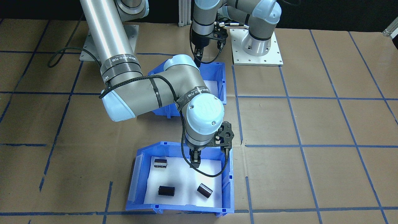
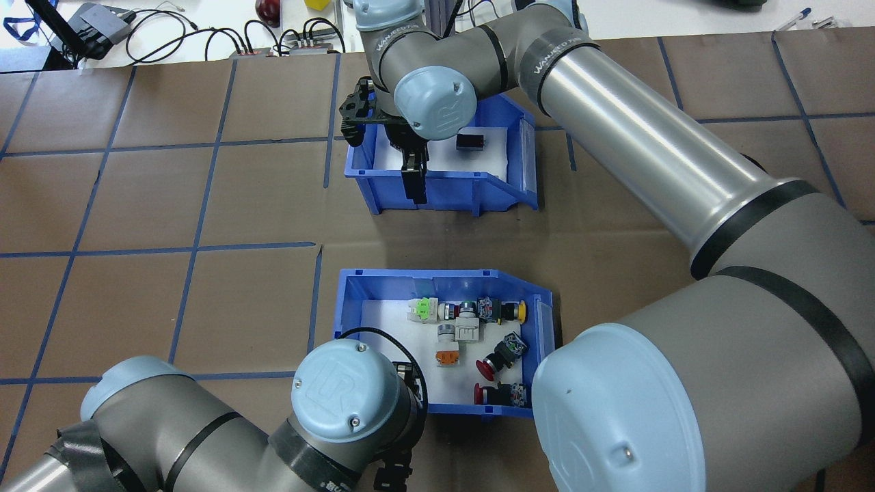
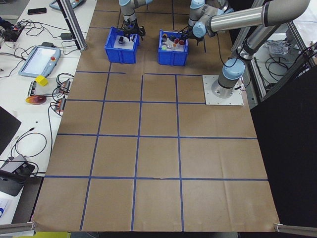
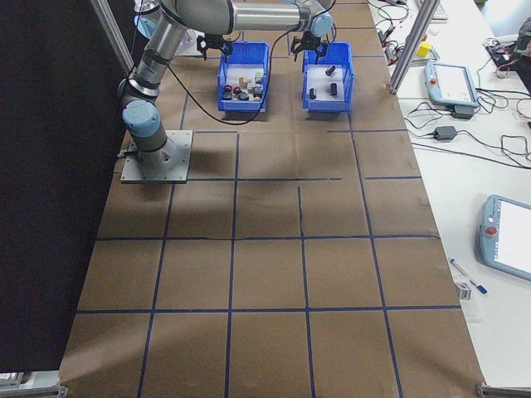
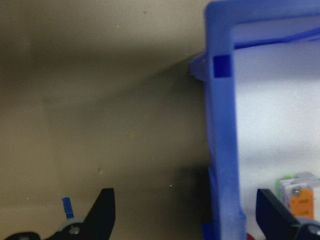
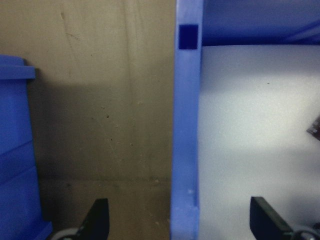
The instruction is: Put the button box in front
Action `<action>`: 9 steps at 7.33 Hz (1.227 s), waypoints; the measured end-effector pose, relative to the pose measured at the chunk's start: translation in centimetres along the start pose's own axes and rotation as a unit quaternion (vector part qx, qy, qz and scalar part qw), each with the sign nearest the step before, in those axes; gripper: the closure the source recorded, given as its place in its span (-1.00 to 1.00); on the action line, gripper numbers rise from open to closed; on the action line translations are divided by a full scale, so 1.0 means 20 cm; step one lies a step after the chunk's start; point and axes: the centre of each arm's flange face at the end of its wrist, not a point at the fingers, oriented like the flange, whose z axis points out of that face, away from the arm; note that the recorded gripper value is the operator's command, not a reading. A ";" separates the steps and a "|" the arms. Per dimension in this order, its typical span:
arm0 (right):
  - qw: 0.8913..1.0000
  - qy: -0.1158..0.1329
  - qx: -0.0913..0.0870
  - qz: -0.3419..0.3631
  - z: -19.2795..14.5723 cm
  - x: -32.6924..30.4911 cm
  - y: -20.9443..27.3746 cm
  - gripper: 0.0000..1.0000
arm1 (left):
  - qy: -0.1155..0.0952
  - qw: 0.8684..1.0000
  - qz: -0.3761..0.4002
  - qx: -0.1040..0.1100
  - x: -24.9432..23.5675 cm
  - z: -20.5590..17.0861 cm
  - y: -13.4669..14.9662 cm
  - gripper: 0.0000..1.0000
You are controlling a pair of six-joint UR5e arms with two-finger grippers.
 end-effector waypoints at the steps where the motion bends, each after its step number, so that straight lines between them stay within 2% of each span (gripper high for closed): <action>1: 1.000 0.003 0.001 0.001 0.02 0.01 -0.01 -0.06 | 0.003 1.000 -0.003 -0.005 0.02 0.02 0.01 0.00; 2: 1.000 0.004 0.002 0.001 0.04 0.02 -0.01 0.33 | 0.007 1.000 -0.008 -0.009 0.04 0.04 0.02 0.83; 3: 1.000 0.003 0.001 0.001 0.05 0.03 -0.01 0.59 | 0.009 1.000 -0.010 -0.010 0.04 0.05 0.02 1.00; 4: 1.000 0.004 0.000 0.000 0.06 0.03 -0.02 0.75 | 0.010 1.000 -0.011 -0.010 0.05 0.05 0.02 1.00; 6: 1.000 0.022 -0.011 0.003 -0.01 0.04 0.01 0.82 | 0.015 1.000 -0.009 -0.009 0.04 0.04 0.02 1.00; 9: 0.998 0.062 -0.012 0.019 -0.32 0.07 0.24 0.82 | 0.047 0.999 -0.004 -0.010 0.04 -0.07 0.00 1.00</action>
